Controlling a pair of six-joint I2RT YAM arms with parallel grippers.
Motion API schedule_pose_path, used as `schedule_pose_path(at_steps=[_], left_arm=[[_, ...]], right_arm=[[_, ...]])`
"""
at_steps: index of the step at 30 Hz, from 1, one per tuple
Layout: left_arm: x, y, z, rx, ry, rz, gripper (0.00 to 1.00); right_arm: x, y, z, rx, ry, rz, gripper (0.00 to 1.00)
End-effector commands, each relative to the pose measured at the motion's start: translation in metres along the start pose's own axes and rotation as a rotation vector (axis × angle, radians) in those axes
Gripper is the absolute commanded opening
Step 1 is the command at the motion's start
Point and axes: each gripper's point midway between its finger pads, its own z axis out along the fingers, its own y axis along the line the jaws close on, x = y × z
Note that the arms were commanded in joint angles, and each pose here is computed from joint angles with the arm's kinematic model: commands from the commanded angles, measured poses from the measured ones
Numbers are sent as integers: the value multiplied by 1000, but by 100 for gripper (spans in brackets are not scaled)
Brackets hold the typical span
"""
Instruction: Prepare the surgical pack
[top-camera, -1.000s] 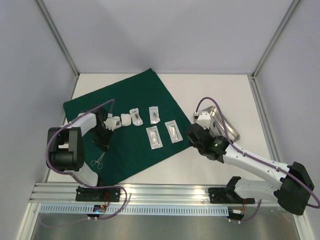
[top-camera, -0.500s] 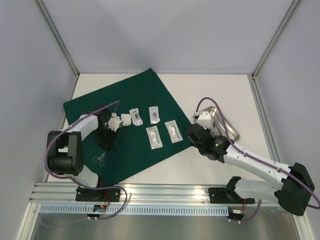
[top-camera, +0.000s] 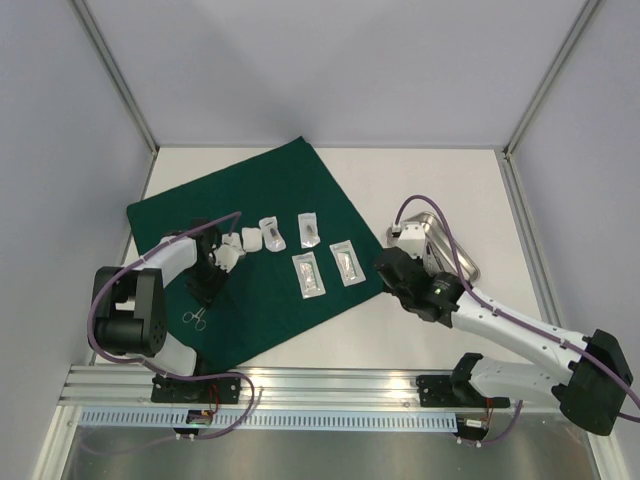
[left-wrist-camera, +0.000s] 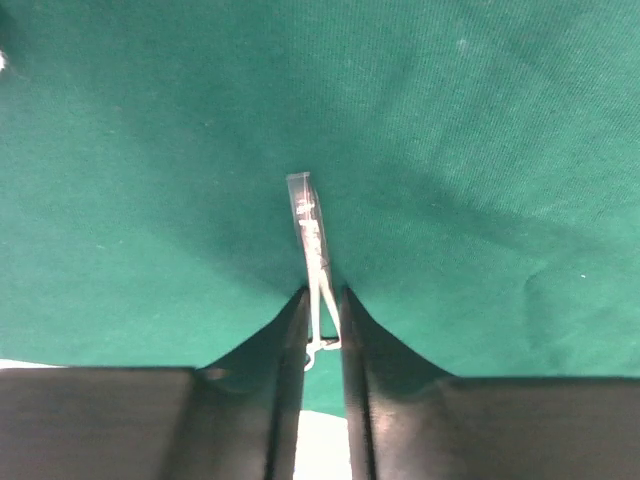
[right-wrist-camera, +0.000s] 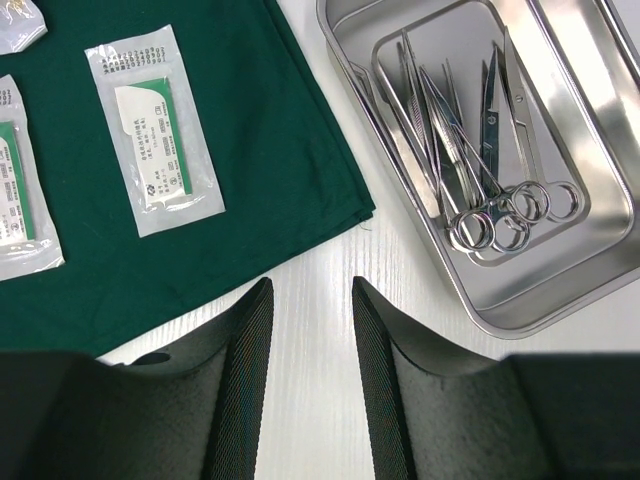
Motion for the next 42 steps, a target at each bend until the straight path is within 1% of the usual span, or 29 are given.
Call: schedule_pose_path(at_steps=[1, 2, 3, 5, 6, 7, 8, 12, 15, 16, 18, 25, 26, 28, 29, 30, 31, 32, 34, 35, 36, 37, 39, 40, 41, 42], left_arm=[[15, 2, 18, -17, 66, 26, 26], [15, 2, 18, -18, 68, 26, 25], [15, 1, 19, -11, 66, 29, 20], [13, 2, 18, -17, 54, 27, 13], [12, 3, 18, -23, 48, 26, 6], [11, 3, 17, -26, 43, 24, 2], [10, 3, 16, -26, 39, 19, 0], [2, -2, 9, 0, -9, 9, 0], [-11, -1, -8, -25, -102, -8, 0], [-18, 2, -18, -48, -152, -14, 0], [-26, 3, -32, -66, -212, -19, 0], [-38, -2, -56, -49, -286, -42, 0], [-41, -4, -60, -37, -301, -56, 0], [-49, -6, -82, -35, -359, -67, 0], [-56, -9, -93, -24, -403, -72, 0], [-64, -8, -115, -37, -467, -82, 0], [-69, -8, -125, -36, -500, -79, 0], [-72, -10, -132, -30, -516, -76, 0], [-72, -4, -134, -46, -496, -62, 0], [-68, -4, -127, -45, -464, -50, 0], [-60, -7, -112, -19, -401, -28, 0], [-54, -8, -104, -10, -369, 28, 0], [-43, -5, -83, -14, -301, 75, 9], [-40, 1, -78, -45, -285, 126, 20], [-35, 10, -70, -98, -263, 144, 22], [-34, 14, -67, -114, -253, 165, 22]], right_arm=[[-11, -4, -6, 12, -49, 31, 40], [-11, -5, -6, 13, -52, 33, 40], [-12, -6, -6, 13, -54, 34, 41], [-13, -6, -6, 15, -60, 35, 40], [-12, -6, -6, 17, -58, 35, 41], [-12, -5, -6, 12, -59, 39, 41], [-12, -5, -6, 12, -56, 37, 41], [-11, -3, -5, 5, -47, 40, 40], [-11, 2, -6, -20, -43, 48, 40], [-12, 5, -8, -36, -42, 53, 40], [-16, 16, -10, -82, -55, 60, 40], [-38, 61, -27, -229, -121, 34, 41], [-47, 74, -32, -278, -148, 50, 41], [-54, 99, -40, -381, -163, 53, 43], [-73, 119, -50, -466, -221, 96, 47], [-79, 137, -60, -556, -233, 98, 49], [-84, 150, -61, -596, -250, 83, 50], [-108, 165, -74, -652, -297, 115, 51], [-112, 177, -68, -642, -275, 110, 50], [-111, 179, -66, -631, -254, 97, 50], [-116, 183, -69, -638, -251, 99, 50], [-112, 185, -66, -639, -236, 94, 50], [-103, 183, -64, -646, -226, 98, 50], [-100, 182, -64, -649, -224, 106, 50], [-97, 181, -63, -653, -224, 112, 50], [-90, 178, -62, -656, -214, 109, 50]])
